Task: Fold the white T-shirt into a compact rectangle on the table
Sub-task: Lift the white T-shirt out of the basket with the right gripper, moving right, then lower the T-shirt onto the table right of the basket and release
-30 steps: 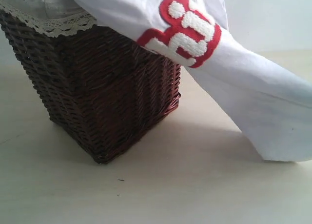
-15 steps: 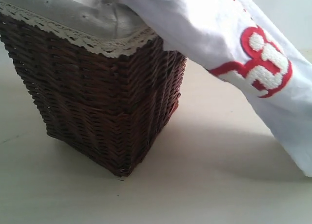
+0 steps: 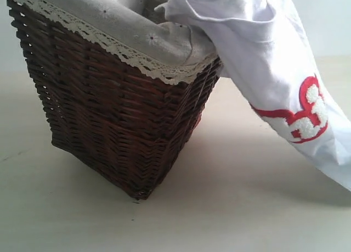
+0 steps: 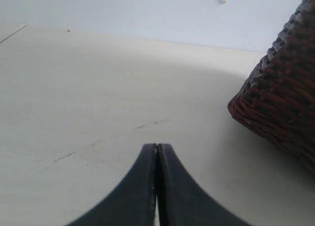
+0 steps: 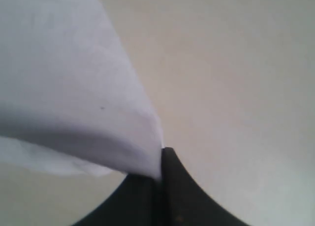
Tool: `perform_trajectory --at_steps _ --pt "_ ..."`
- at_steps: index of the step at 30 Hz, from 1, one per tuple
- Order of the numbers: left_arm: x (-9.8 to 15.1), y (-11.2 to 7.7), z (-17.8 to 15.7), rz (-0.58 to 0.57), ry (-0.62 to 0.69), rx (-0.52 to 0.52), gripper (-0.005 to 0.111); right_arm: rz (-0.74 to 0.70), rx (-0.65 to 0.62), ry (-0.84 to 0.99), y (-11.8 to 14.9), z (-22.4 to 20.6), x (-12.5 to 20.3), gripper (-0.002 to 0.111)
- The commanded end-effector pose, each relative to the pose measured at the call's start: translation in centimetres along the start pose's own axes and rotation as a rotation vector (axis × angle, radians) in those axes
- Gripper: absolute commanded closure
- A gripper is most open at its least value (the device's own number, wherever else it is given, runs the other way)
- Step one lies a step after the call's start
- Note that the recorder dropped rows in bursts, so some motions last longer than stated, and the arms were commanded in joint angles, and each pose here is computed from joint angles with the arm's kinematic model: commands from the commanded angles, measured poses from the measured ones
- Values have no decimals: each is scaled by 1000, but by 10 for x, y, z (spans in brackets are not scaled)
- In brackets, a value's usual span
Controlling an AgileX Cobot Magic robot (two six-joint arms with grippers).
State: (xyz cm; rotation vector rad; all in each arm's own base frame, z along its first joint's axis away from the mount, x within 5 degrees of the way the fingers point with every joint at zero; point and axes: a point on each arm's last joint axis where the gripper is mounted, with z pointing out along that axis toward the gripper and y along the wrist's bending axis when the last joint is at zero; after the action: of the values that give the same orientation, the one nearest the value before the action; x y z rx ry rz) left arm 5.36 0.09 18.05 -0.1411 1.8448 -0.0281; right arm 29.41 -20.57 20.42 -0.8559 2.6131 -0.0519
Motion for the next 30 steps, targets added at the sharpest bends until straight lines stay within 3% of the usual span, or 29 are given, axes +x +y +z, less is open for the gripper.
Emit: perform_trajectory --at_steps 1,9,15,24,28,30 --pt "0 -1 0 -7 -10 10 107 39 70 -272 4 -34 -30 108" --pt "0 -1 0 -7 -10 10 107 142 197 -828 12 -109 -80 108" --pt "0 -1 0 -7 -10 10 107 269 207 -1205 14 -157 -99 108" --pt "0 -1 0 -7 -10 10 107 103 297 -1277 14 -204 -116 108" --pt "0 -1 0 -7 -10 10 107 21 378 -1340 19 -252 -129 108" --pt "0 -1 0 -7 -10 10 107 89 446 -1386 19 -286 -135 108"
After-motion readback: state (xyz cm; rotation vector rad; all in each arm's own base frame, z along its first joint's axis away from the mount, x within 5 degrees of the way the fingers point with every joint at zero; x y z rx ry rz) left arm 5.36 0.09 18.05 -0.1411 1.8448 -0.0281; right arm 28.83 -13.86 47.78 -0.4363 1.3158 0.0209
